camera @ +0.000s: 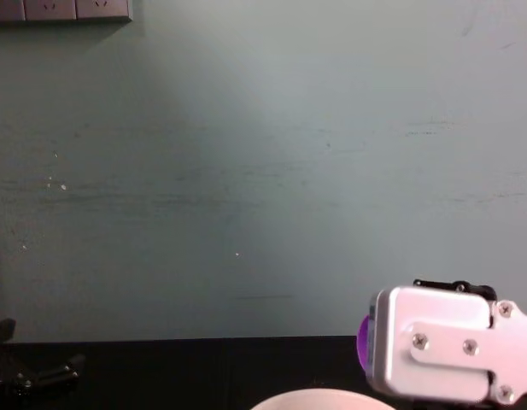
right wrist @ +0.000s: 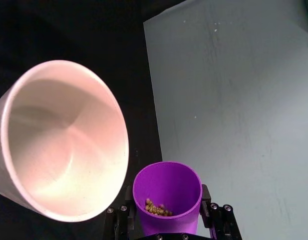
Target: Pick up the cup and pour the mung beans from the cup into the bowl.
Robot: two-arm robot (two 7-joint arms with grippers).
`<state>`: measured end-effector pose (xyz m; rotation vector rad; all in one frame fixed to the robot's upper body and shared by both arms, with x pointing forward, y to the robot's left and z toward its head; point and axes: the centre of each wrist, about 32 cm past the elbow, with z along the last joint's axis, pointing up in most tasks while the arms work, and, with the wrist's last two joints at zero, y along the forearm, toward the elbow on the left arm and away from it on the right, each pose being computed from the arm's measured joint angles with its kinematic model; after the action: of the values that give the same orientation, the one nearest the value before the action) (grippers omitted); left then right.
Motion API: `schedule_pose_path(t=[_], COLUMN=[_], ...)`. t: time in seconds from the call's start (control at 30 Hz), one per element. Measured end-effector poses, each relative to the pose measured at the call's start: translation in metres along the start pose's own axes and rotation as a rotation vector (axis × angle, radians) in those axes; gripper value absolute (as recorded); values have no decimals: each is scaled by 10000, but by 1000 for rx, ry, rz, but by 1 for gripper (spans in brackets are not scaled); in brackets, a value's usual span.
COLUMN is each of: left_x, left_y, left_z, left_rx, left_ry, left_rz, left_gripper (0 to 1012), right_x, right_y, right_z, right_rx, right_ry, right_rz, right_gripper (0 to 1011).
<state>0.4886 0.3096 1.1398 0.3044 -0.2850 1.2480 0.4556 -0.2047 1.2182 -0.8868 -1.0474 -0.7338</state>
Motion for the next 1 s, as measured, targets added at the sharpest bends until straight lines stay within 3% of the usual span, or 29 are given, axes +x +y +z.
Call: schedule_pose_path(t=[0.63,1.0], left_x=[0,0], left_y=[0,0], left_z=[0,0], left_rx=[0,0], left_ry=[0,0], left_rz=[0,0], left_gripper=[1003,1004], right_x=[-13,-66], right_y=[-17,-48], right_z=[99,232], right_rx=[15,-11], right_ry=[-118,-240], right_rz=[20,13], right_gripper=[744,744])
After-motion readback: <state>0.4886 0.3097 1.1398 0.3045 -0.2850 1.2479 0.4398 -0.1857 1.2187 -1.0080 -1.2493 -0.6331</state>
